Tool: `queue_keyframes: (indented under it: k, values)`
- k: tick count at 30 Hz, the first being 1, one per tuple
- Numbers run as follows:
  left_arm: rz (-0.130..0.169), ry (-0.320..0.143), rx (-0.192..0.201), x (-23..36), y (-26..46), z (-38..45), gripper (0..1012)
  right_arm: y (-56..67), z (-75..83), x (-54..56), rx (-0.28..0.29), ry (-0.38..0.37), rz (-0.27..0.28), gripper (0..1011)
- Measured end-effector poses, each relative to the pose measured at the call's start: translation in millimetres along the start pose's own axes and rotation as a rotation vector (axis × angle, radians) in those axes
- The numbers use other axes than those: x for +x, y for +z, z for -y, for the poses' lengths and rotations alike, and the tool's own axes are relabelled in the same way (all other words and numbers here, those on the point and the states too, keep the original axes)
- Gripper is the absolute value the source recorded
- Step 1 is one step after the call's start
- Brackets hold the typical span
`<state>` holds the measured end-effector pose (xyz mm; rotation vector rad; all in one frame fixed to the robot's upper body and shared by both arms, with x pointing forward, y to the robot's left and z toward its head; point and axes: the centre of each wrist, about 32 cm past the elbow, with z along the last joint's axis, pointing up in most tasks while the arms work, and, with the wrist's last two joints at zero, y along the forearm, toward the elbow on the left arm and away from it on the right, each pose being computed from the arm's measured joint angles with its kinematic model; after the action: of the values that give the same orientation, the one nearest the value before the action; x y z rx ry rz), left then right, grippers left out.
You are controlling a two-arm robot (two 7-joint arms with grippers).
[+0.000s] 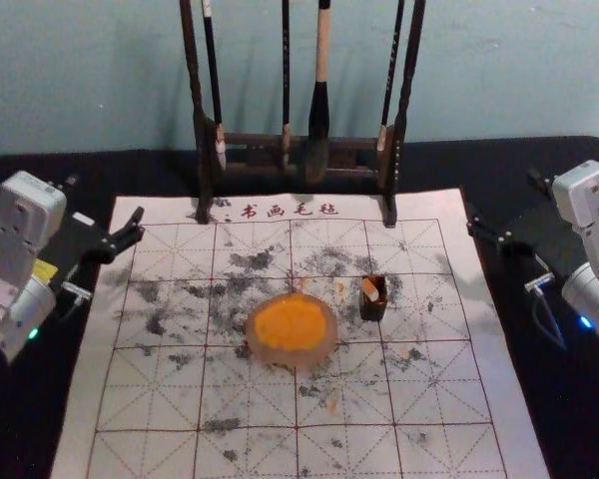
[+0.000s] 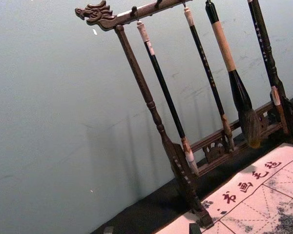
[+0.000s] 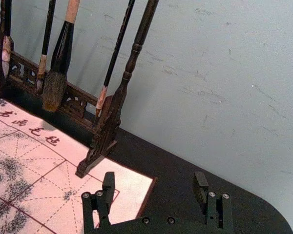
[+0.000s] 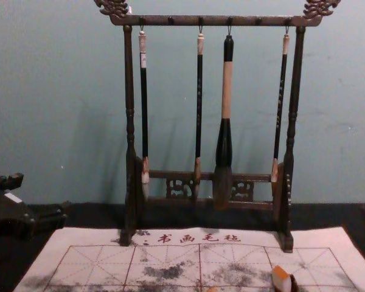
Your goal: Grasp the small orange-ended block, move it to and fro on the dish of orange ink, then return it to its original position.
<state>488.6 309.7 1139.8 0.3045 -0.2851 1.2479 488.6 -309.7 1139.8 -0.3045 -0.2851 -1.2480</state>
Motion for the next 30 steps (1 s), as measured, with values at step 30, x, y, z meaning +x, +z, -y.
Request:
queue_keyframes:
  k: [30]
  values:
    - [0.0,0.0,0.0,0.0,0.0,0.0,1001,1.6,24.2,-11.0,-0.041,0.104,-0.032,1002]
